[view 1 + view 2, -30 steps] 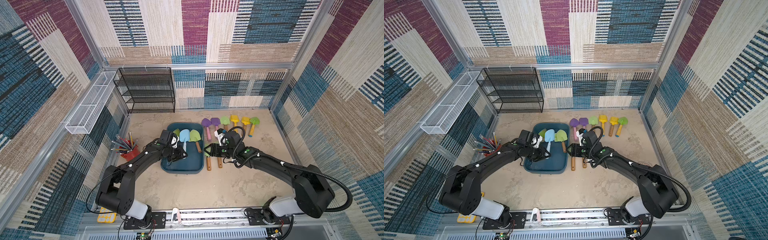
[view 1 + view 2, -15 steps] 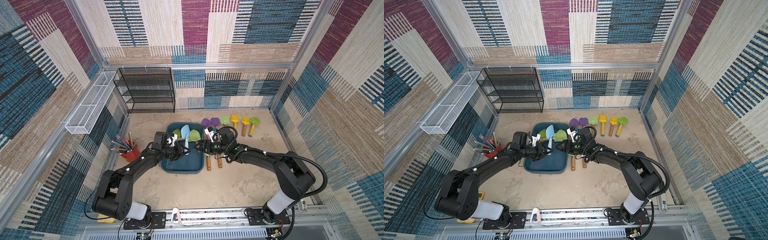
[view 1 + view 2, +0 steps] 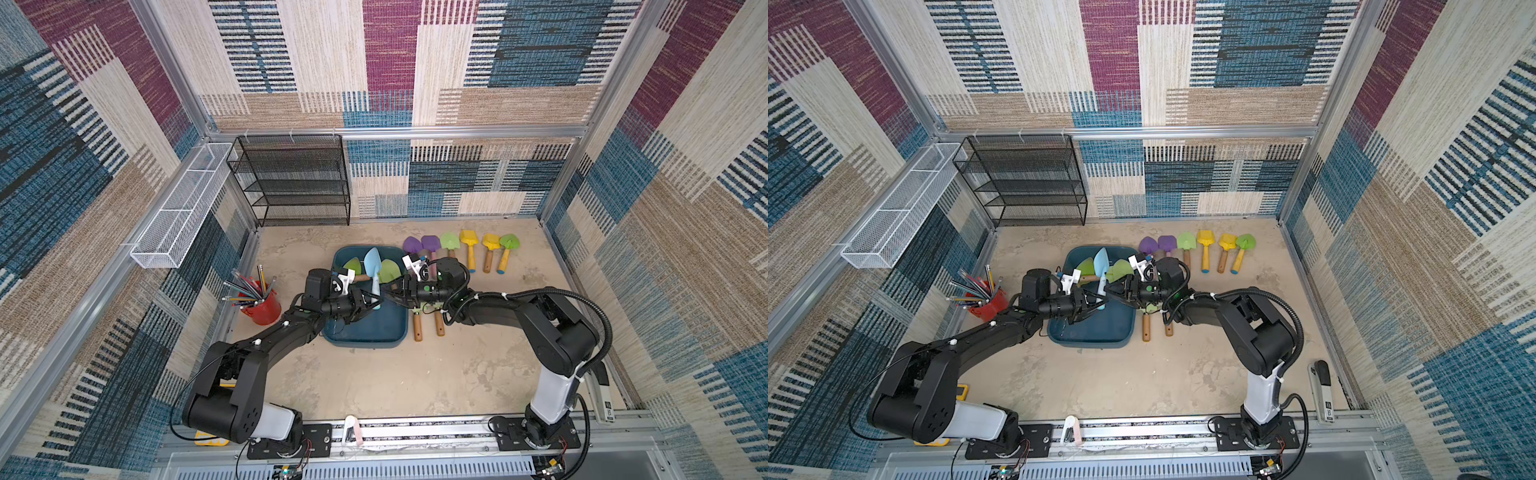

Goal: Take the shovel out of the storage box
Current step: Pick up the shovel from the storage box, then place the shovel at the center of the board.

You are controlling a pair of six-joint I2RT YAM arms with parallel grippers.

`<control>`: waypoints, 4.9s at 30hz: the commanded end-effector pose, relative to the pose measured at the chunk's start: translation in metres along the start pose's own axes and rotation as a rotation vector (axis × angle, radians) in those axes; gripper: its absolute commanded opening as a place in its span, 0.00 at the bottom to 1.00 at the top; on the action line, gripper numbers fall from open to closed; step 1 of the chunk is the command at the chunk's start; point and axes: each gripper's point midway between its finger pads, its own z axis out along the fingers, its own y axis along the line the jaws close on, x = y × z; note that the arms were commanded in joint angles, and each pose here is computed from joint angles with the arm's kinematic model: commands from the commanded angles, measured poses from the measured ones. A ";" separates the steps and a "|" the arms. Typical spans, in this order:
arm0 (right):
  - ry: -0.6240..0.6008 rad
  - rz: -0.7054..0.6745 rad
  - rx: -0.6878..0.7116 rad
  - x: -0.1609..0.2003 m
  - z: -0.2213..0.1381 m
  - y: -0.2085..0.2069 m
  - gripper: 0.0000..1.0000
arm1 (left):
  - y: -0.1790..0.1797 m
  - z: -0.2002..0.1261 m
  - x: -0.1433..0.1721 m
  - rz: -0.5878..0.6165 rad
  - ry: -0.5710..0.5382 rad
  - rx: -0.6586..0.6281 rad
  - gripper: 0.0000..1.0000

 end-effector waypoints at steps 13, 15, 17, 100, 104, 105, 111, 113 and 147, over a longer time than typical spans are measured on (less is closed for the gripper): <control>0.029 0.045 -0.149 -0.024 0.015 0.015 0.56 | -0.027 -0.003 0.003 0.065 0.017 0.103 0.02; 0.030 0.051 -0.170 -0.026 0.016 0.017 0.54 | -0.028 -0.003 0.004 0.068 0.021 0.105 0.02; 0.031 0.055 -0.187 -0.028 0.016 0.018 0.52 | -0.028 -0.002 0.005 0.070 0.024 0.106 0.02; -0.360 -0.315 1.100 -0.062 -0.200 -0.070 0.14 | 0.033 0.025 -0.039 0.299 0.038 -0.602 0.47; -0.330 -0.286 1.146 -0.052 -0.204 -0.089 0.14 | 0.037 0.033 -0.041 0.301 0.052 -0.619 0.47; -0.319 -0.277 1.155 -0.049 -0.204 -0.095 0.14 | 0.039 0.035 -0.041 0.298 0.057 -0.622 0.48; -0.278 -0.255 1.185 -0.033 -0.208 -0.116 0.14 | 0.038 0.048 -0.037 0.275 0.083 -0.580 0.47; -0.265 -0.248 1.203 -0.029 -0.209 -0.123 0.14 | 0.038 0.049 -0.037 0.275 0.084 -0.580 0.47; -0.203 -0.167 1.260 0.001 -0.213 -0.175 0.30 | 0.042 0.061 -0.042 0.277 0.099 -0.575 0.47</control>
